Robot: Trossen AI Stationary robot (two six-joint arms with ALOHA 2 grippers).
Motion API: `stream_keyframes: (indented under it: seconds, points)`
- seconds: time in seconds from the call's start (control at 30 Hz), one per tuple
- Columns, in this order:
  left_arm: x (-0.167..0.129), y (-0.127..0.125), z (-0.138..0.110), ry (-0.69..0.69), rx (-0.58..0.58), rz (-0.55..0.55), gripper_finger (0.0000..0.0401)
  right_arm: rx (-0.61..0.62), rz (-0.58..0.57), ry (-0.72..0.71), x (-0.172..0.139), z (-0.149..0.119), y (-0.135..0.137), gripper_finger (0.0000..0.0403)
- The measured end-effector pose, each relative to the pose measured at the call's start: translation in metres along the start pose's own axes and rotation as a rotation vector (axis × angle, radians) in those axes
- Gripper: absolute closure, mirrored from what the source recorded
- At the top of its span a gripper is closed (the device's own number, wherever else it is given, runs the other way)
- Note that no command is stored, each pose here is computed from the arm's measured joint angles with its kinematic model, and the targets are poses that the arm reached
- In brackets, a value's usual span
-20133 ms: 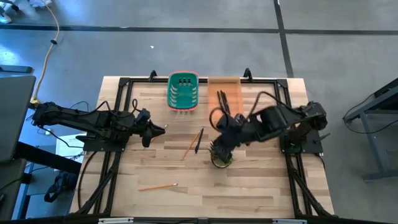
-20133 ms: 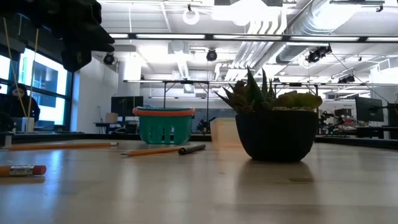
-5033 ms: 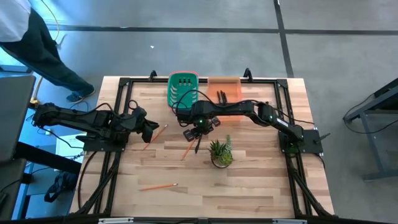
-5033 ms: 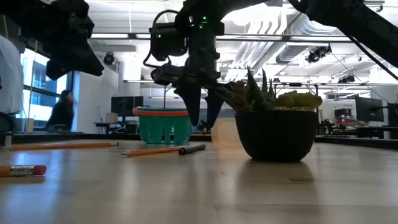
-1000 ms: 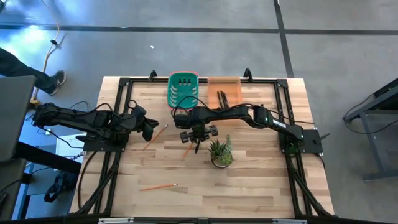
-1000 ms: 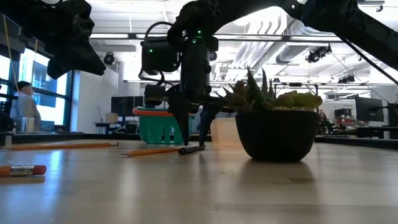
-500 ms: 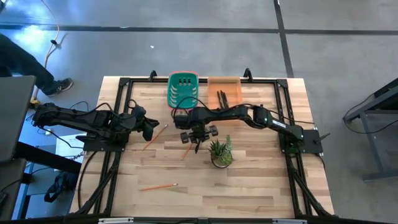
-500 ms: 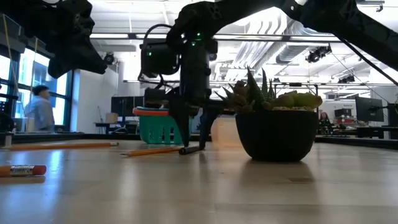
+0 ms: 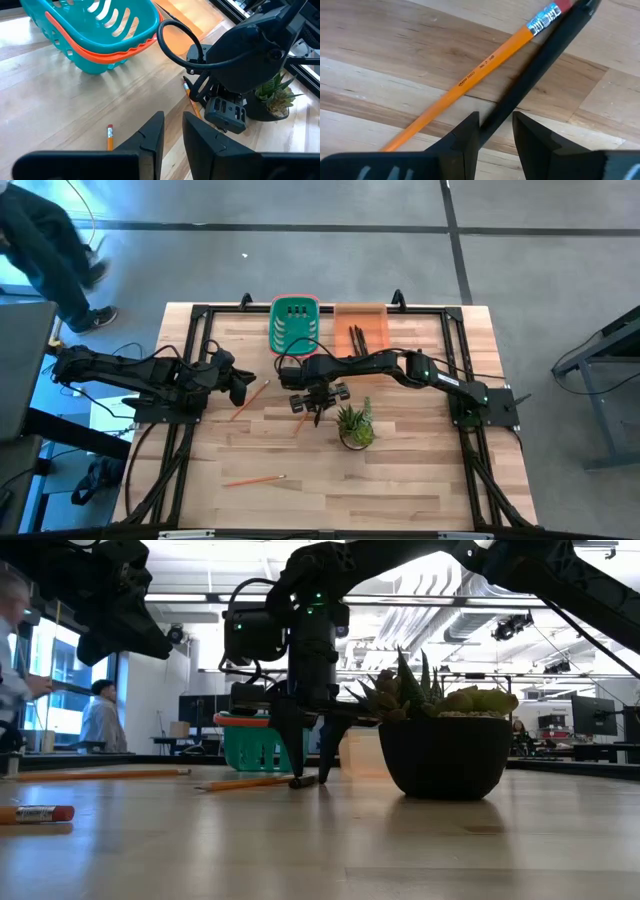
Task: Sort pens & pencils
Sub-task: Put the black ballpoint pen into the orange bin
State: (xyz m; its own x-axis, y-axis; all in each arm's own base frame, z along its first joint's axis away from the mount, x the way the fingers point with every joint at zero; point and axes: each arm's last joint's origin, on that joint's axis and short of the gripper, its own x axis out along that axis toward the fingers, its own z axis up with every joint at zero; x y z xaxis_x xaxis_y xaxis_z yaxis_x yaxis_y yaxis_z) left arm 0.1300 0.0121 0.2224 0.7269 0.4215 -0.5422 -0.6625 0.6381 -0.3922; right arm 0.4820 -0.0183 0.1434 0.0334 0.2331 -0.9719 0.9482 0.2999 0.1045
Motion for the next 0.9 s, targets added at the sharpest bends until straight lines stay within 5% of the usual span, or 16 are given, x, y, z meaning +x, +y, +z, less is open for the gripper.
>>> stream_keyframes:
  seconds: [0.37,0.9]
  points:
    - [0.0001,0.0001,0.0001,-0.002,0.000,0.002,0.0343,-0.016,-0.018,-0.009,0.0006,0.0001,-0.0013,0.0393]
    - [0.0000,0.0000,0.0002,-0.003,-0.001,0.002,0.0343,-0.004,-0.027,-0.014,-0.0002,-0.0003,-0.0020,0.0399]
